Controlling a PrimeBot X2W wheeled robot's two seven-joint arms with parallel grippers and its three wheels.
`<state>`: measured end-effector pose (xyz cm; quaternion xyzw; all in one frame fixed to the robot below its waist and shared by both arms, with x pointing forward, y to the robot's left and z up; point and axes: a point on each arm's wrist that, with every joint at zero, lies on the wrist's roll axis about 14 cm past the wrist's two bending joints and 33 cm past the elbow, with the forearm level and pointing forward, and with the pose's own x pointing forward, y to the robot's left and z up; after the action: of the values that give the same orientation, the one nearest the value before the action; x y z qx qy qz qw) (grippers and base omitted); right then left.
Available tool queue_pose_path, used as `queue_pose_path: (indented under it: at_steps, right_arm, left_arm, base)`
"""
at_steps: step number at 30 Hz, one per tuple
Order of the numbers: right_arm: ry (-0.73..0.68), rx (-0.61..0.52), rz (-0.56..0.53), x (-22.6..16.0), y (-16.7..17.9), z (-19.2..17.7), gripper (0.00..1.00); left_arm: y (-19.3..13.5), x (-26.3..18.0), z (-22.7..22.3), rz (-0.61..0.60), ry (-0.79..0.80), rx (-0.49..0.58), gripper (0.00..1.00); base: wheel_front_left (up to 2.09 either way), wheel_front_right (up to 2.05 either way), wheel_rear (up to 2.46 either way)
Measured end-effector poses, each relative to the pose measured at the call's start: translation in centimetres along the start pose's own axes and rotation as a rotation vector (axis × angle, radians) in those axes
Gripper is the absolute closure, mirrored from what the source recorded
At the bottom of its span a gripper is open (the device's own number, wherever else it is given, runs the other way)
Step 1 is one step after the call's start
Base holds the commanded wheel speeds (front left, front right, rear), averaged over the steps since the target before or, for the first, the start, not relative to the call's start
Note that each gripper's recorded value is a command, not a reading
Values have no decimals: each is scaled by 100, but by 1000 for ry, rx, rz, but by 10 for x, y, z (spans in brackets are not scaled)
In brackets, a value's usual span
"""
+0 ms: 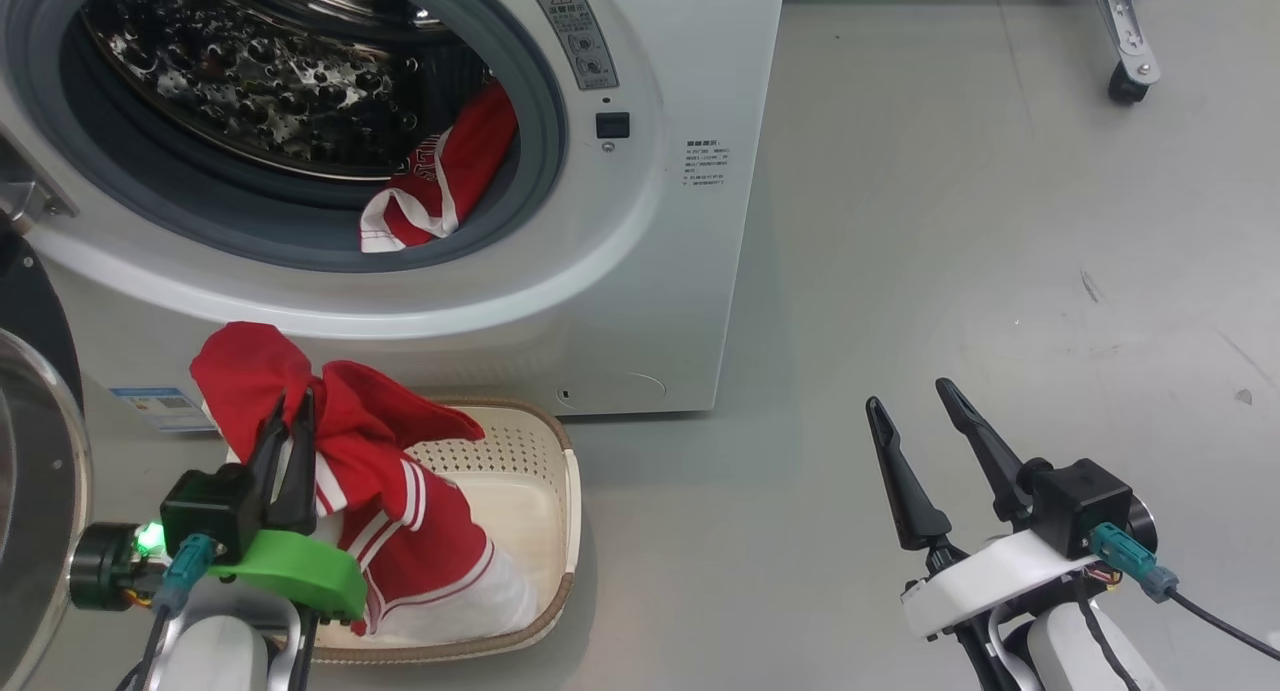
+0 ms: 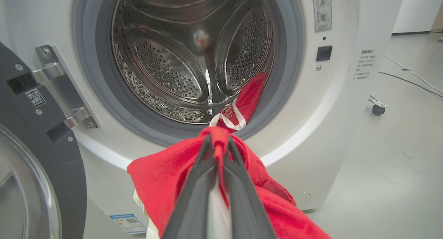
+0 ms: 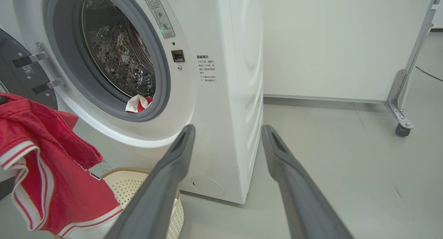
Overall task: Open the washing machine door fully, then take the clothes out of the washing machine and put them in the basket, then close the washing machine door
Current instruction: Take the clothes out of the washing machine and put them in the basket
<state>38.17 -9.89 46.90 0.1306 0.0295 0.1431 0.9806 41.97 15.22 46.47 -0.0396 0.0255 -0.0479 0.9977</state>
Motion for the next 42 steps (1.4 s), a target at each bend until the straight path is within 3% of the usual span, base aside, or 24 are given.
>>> queue_pose_path:
  at_steps: [15,27,42]
  right_arm:
    - [38,2,-55,8,-24,-14,0]
    - [87,6,-106,19,-48,-33,0]
    - [143,-15,-211,23,-93,-55,0]
  left_arm:
    - [-13,6,-79,-37,232,-19,100]
    - [-31,47,-119,-92,335,-32,100]
    - [-22,46,-209,-79,580,-30,100]
  base:
    - [0,0,0]
    - [0,0,0]
    - [0,0,0]
